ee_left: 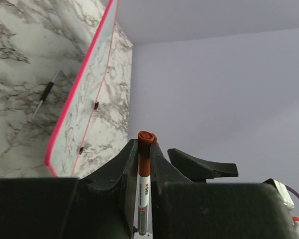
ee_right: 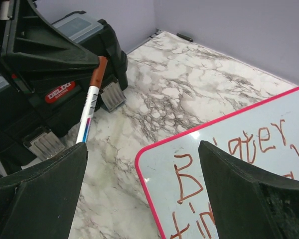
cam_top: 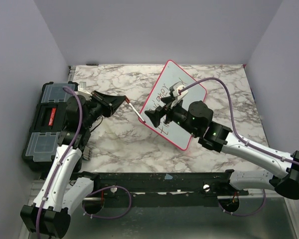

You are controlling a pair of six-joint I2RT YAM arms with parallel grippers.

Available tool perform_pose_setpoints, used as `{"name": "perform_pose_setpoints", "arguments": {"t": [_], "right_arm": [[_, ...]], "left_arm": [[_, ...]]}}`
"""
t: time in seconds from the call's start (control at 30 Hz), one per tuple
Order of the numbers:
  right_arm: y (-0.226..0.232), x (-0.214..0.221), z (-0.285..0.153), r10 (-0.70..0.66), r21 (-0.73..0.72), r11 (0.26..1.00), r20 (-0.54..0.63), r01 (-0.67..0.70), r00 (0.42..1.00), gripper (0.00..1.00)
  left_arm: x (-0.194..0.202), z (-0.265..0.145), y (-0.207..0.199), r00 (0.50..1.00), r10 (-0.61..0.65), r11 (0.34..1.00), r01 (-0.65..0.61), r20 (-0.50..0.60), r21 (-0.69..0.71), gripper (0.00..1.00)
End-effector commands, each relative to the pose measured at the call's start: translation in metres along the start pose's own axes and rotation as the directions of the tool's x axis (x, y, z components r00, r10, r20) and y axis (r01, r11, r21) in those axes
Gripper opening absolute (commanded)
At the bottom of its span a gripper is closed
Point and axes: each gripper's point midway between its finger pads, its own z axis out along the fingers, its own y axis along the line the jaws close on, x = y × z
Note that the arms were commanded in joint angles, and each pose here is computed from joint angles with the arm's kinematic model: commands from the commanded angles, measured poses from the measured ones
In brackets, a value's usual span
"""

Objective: Write a sentence on the whiteboard
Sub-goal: Put down the whiteboard marker at the center of the board.

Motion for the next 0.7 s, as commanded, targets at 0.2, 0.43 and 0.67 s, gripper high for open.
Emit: {"name": "perform_pose_setpoints", "arguments": {"t": [0.2, 0.43, 0.67], "right_arm": [[-0.049, 0.002, -0.017, 0.013, 0.272, 0.962, -0.004, -0.012, 1.000, 1.00], [-0.063, 0.008, -0.022, 0.013, 0.344, 0.939, -0.028, -0.002, 1.000, 1.00], [-0.082, 0.020, -0.027, 0.003, 0.450, 0.893, -0.054, 0.021, 0.999, 1.00]], "left_arm": [[-0.017, -0.015, 0.016, 0.978, 0.206, 0.969, -0.207, -0.024, -0.133, 0.00], [-0.019, -0.017, 0.040, 0.943, 0.307, 0.908, -0.330, -0.124, -0.259, 0.00], [-0.020, -0.020, 0.083, 0.917, 0.349, 0.838, -0.397, -0.192, -0.374, 0.00]]}}
